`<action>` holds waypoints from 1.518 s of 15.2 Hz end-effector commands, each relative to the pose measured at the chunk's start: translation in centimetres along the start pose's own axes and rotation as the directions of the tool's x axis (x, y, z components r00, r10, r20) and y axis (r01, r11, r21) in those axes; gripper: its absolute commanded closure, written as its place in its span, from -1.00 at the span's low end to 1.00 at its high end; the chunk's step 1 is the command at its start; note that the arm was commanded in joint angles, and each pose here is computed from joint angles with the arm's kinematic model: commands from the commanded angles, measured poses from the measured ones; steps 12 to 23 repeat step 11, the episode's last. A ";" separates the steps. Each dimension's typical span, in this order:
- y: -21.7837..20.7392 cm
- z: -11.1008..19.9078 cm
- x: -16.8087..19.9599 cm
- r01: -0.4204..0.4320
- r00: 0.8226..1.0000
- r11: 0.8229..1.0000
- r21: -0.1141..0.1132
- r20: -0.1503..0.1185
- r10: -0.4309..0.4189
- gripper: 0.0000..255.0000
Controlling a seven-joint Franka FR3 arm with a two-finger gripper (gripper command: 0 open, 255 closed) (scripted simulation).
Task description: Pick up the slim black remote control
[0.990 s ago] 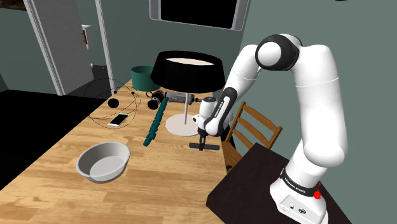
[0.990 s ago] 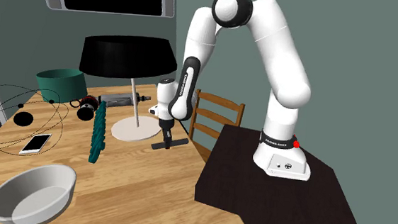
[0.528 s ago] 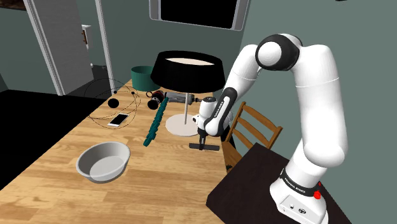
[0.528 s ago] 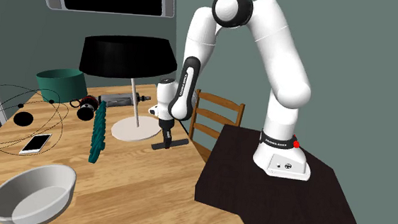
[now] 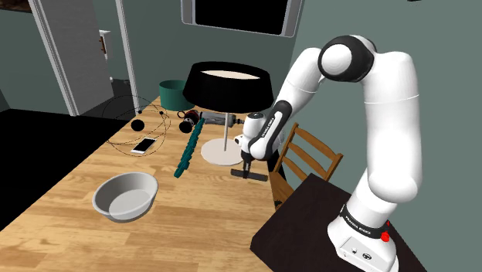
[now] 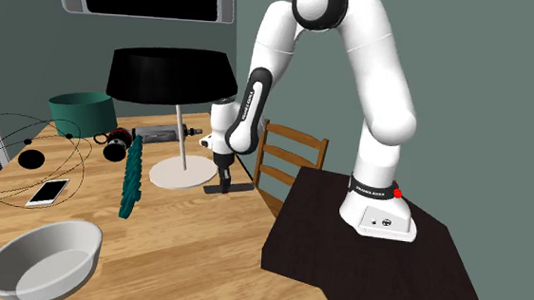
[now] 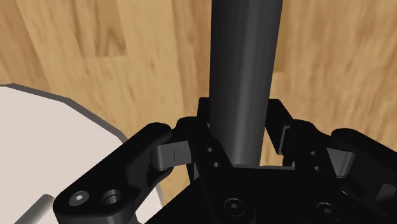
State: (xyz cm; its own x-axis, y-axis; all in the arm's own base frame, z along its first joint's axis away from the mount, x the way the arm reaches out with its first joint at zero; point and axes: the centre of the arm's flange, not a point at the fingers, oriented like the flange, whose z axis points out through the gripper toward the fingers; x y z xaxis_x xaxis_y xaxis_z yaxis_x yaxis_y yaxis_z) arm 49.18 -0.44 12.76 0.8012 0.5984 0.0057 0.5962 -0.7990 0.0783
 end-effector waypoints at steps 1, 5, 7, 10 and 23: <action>0.0 -1.2 0.1 0.000 1.000 1.000 -0.003 -0.004 0.000 1.00; 0.2 -3.3 0.2 0.000 1.000 1.000 -0.003 -0.004 0.000 1.00; 0.3 -4.4 0.2 0.000 1.000 1.000 -0.003 -0.004 0.000 1.00; 0.4 -5.5 0.2 0.000 1.000 1.000 -0.003 -0.004 0.000 1.00; 0.4 -5.5 0.2 0.000 1.000 1.000 -0.003 -0.004 0.000 1.00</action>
